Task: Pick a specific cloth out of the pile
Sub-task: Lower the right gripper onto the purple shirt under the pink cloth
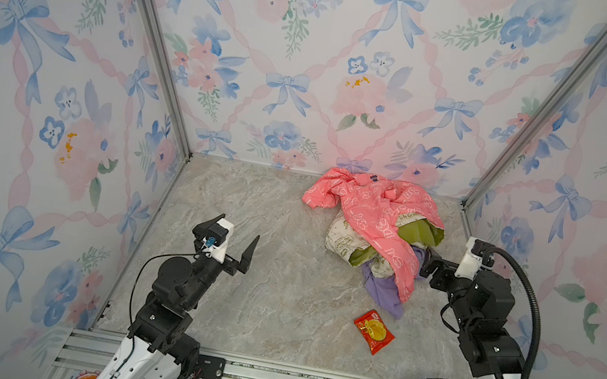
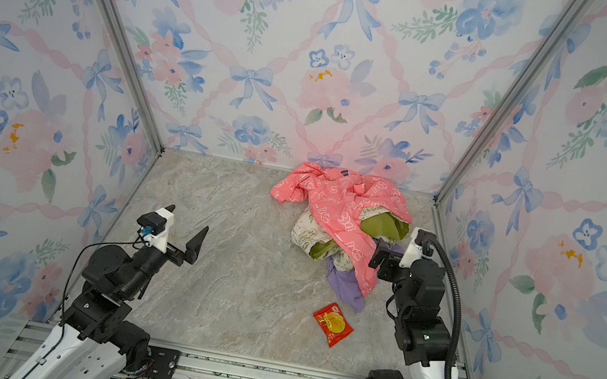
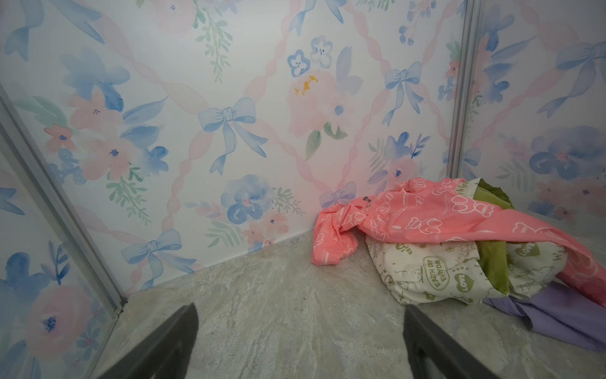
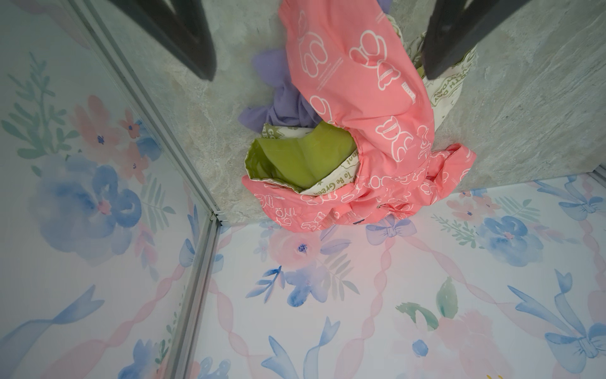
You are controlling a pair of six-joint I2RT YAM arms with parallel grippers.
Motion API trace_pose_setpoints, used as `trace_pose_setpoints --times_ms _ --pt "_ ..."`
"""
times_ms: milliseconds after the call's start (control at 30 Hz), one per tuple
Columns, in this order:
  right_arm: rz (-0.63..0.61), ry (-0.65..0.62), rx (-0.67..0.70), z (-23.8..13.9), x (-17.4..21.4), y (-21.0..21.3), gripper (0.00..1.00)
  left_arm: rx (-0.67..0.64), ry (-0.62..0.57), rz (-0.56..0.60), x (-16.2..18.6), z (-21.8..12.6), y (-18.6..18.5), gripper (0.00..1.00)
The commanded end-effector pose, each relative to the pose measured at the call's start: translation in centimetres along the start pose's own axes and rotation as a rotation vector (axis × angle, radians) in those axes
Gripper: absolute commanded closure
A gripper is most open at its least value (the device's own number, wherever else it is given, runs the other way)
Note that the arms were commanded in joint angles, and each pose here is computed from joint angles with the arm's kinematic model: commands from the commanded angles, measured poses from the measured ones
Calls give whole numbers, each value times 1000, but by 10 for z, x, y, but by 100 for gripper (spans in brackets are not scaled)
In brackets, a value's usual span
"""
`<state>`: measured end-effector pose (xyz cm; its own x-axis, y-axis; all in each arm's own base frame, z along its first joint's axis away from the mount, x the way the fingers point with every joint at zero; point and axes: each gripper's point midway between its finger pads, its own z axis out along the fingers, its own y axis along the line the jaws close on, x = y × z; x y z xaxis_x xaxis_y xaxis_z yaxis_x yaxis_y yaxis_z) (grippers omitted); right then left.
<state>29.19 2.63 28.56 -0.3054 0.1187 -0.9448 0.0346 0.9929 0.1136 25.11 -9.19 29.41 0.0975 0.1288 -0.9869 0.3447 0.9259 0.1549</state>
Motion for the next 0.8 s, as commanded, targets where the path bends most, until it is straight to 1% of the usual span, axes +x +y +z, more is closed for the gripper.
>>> trace_pose_setpoints --times_ms 0,100,167,200,433,600,767 --pt "-41 192 -24 -1 34 13 1 114 -3 -10 6 -4 -21 2" --pt "-95 261 -59 0 56 29 7 131 2 -32 9 -5 -24 2" --pt "-122 287 -62 2 71 36 16 112 22 -58 15 -3 -22 2" --pt "-126 300 -60 4 78 39 19 104 31 -68 17 -3 -21 2" --pt "-75 410 -30 22 125 42 35 103 54 -84 27 -3 -22 2" --pt "-41 476 -34 30 151 46 36 87 41 -99 25 -6 -19 2" --pt "-1 527 7 36 174 41 36 61 23 -120 21 -10 -14 2"
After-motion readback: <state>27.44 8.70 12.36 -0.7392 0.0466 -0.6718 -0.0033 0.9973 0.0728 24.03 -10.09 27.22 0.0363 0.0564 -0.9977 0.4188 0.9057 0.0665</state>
